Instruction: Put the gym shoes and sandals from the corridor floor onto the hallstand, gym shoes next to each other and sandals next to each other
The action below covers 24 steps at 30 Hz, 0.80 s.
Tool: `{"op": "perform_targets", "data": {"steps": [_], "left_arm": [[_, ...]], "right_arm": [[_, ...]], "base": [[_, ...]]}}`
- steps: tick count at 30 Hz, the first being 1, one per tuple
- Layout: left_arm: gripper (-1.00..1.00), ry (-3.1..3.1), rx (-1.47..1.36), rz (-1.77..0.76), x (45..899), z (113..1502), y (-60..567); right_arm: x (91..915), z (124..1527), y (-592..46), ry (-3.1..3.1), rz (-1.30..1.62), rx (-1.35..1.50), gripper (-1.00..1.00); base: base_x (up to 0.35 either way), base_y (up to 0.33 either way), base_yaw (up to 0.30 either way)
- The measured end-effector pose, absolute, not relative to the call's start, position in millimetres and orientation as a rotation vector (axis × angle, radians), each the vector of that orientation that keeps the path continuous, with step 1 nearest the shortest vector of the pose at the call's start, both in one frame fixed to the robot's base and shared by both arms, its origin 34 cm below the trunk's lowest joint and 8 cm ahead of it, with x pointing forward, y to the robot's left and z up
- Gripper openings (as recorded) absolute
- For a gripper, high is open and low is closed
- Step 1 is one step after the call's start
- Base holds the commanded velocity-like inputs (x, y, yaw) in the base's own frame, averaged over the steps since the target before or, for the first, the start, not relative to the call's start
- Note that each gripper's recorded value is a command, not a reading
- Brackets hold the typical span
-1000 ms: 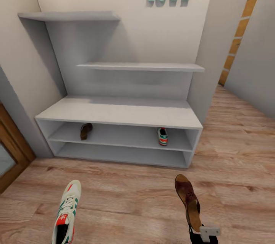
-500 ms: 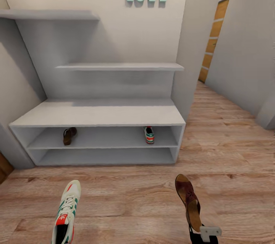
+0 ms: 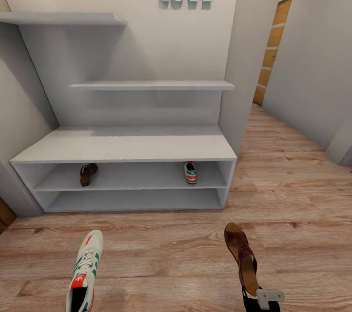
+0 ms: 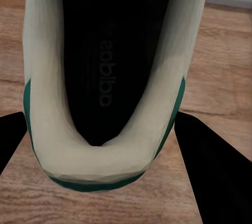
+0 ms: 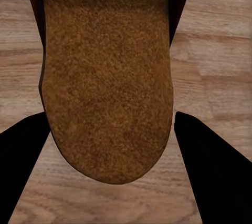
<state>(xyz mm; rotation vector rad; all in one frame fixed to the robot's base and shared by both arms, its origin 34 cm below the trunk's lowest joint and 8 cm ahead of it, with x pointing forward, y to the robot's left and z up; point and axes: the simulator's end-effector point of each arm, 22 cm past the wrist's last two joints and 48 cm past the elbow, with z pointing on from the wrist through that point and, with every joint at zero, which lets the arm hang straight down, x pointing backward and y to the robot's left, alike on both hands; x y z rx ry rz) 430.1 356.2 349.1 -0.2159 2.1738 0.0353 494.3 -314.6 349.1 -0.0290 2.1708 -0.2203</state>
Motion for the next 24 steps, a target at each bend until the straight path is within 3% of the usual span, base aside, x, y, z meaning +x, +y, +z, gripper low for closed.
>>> {"op": "perform_targets", "data": {"steps": [24], "left_arm": [[-1.00, 2.180, -0.191, 0.025, 430.8, 348.2, 350.5]], "right_arm": [[493.9, 348.5, -311.4, 2.172, -0.215, -0.026, -1.00]], "base": [[0.000, 0.000, 0.000]]}}
